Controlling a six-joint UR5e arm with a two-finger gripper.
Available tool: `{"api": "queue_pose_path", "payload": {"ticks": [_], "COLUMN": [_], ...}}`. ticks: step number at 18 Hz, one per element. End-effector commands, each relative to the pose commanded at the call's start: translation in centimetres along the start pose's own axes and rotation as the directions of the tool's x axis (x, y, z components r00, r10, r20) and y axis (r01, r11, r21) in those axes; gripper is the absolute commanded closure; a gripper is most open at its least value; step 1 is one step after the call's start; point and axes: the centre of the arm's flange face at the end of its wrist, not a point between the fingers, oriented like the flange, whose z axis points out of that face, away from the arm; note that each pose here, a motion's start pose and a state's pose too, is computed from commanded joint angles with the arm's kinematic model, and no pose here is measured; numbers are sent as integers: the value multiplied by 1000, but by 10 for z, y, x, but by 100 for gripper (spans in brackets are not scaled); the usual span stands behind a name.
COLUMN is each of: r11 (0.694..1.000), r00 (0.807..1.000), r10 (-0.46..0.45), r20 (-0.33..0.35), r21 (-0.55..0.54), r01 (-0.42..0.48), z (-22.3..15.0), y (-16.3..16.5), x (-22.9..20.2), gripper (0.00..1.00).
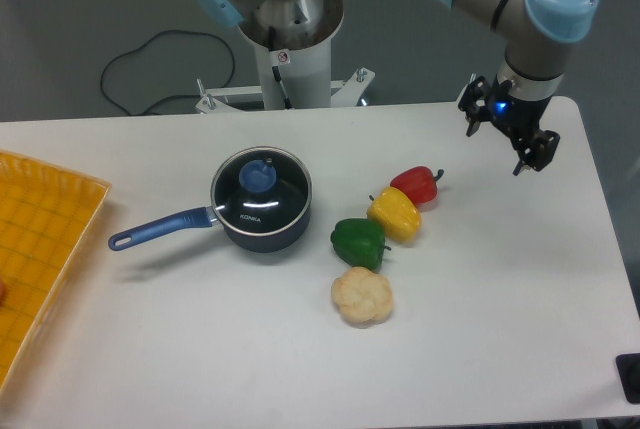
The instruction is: Open the lid
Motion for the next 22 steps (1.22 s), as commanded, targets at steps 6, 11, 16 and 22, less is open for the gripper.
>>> {"api": "queue_pose_path", "payload": {"ticks": [6, 11, 16, 22], "r11": [995, 969, 953, 937], "r00": [995, 969, 956, 939], "r10": [-104, -247, -294, -344], "r20": [0, 1, -6, -7], "r21": [3, 7, 74, 68], "r01": [104, 247, 293, 344], "z": [1, 0, -4, -6], "y": [0, -18, -40, -85], "x": [10, 13, 18, 27], "gripper": [0, 0, 0, 0]}}
